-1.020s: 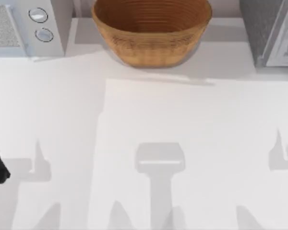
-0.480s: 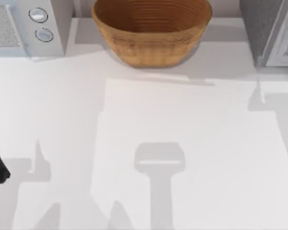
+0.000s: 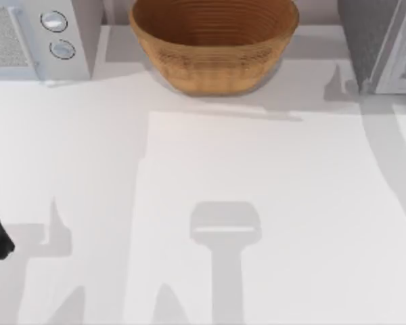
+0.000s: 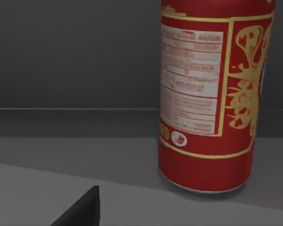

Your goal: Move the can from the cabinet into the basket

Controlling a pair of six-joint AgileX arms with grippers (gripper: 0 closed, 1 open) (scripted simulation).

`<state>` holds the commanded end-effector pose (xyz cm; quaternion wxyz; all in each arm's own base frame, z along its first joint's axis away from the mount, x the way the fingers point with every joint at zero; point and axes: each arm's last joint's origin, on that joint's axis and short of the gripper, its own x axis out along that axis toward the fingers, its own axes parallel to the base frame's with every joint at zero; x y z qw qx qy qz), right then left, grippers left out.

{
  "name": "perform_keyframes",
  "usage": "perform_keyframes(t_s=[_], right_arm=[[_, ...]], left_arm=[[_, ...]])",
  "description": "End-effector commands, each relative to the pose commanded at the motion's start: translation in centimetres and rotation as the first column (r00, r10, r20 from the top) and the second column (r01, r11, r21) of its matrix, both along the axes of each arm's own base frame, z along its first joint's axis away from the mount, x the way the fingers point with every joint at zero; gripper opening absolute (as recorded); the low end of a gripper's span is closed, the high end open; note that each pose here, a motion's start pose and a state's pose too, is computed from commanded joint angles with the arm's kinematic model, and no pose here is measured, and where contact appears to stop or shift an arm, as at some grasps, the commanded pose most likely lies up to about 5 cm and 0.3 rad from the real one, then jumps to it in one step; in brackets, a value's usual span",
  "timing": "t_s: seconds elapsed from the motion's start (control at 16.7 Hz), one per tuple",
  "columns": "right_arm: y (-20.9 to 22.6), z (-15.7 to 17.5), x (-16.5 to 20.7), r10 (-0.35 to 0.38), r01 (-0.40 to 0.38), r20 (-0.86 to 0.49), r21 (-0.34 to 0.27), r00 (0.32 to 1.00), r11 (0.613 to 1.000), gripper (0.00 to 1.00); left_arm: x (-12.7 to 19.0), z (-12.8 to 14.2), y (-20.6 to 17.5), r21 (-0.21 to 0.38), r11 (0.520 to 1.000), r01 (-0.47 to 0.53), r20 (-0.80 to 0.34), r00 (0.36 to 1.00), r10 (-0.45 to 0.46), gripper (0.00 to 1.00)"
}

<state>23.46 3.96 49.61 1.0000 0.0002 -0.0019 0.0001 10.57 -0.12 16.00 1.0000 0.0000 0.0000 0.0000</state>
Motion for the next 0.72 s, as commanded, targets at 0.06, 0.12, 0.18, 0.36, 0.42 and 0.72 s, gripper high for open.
perform_keyframes(t_s=[0.06,0.12,0.18,0.36,0.42,0.72], right_arm=[[0.2,0.5,0.7,0.000,0.000,0.001,0.000,1.000,1.000,1.00],[0.4,0.9,1.2,0.000,0.000,0.000,0.000,1.000,1.000,1.00],[0.6,1.2,1.7,0.000,0.000,-0.001,0.000,1.000,1.000,1.00],[0.8,1.4,2.2,0.000,0.000,-0.004,0.000,1.000,1.000,1.00],[0.8,1.4,2.2,0.000,0.000,-0.004,0.000,1.000,1.000,1.00],[0.3,1.3,3.2,-0.006,0.006,0.003,0.000,1.000,1.000,1.00]], left_arm=[[0.0,0.0,0.0,0.000,1.000,0.000,0.000,1.000,0.000,1.00],[0.0,0.0,0.0,0.000,1.000,0.000,0.000,1.000,0.000,1.00],[0.0,0.0,0.0,0.000,1.000,0.000,0.000,1.000,0.000,1.00],[0.0,0.0,0.0,0.000,1.000,0.000,0.000,1.000,0.000,1.00],[0.0,0.0,0.0,0.000,1.000,0.000,0.000,1.000,0.000,1.00],[0.0,0.0,0.0,0.000,1.000,0.000,0.000,1.000,0.000,1.00]])
